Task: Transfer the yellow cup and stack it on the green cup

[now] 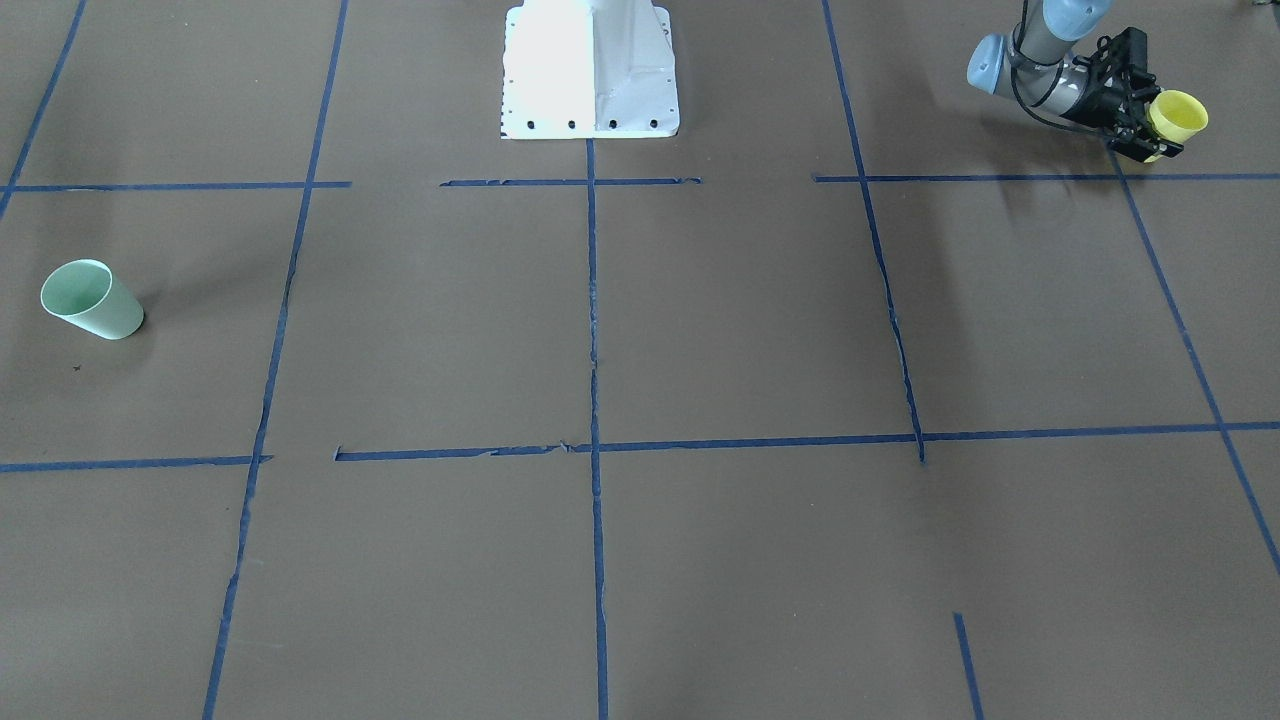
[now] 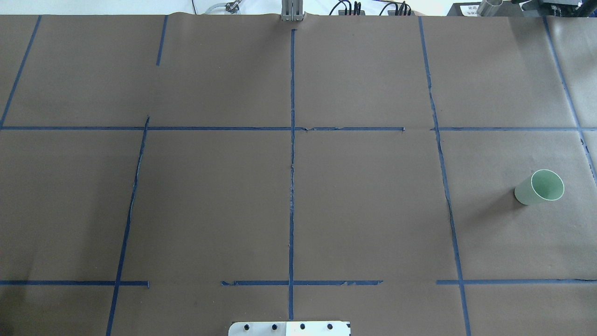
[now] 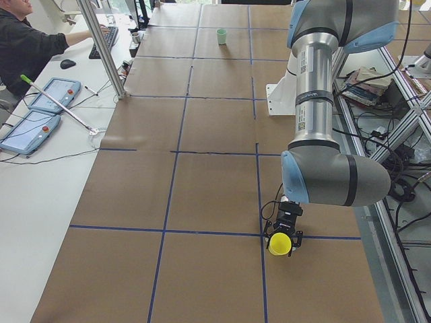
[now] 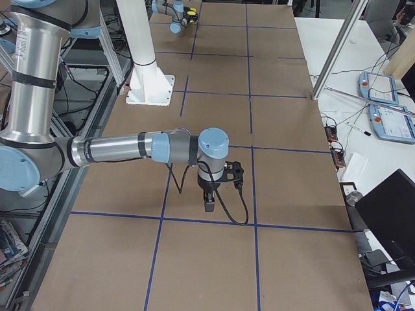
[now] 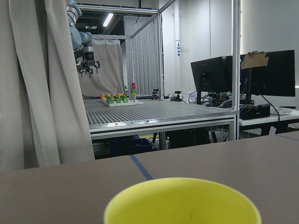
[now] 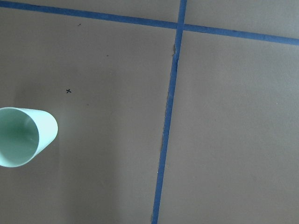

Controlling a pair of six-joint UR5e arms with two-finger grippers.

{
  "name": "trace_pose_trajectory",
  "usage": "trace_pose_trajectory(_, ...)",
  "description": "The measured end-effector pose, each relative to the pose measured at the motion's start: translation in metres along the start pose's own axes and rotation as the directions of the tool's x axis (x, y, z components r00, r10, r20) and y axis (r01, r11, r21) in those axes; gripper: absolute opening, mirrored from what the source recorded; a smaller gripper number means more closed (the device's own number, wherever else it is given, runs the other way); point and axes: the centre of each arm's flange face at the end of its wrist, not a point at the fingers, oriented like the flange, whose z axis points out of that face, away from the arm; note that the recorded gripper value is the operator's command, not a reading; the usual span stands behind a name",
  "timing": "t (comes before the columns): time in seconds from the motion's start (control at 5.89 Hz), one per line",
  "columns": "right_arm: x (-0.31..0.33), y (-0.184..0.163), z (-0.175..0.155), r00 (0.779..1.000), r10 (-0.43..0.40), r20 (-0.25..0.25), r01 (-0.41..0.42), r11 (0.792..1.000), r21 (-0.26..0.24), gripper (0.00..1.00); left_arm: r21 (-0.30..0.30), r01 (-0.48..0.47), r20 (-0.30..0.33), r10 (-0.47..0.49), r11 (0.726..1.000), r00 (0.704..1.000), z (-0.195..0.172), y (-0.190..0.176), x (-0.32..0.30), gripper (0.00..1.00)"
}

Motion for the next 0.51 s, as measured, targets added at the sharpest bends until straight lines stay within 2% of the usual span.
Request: trace_pose_trajectory(0.51,-0.0006,-0.0003,-0.0006,1.000,0.001,0.000,-0.001,1.000,0.001,1.00,0.006,-0.018,0.002,0.018,1.000,1.000,0.0023,-0.0078,0.0012,0.24)
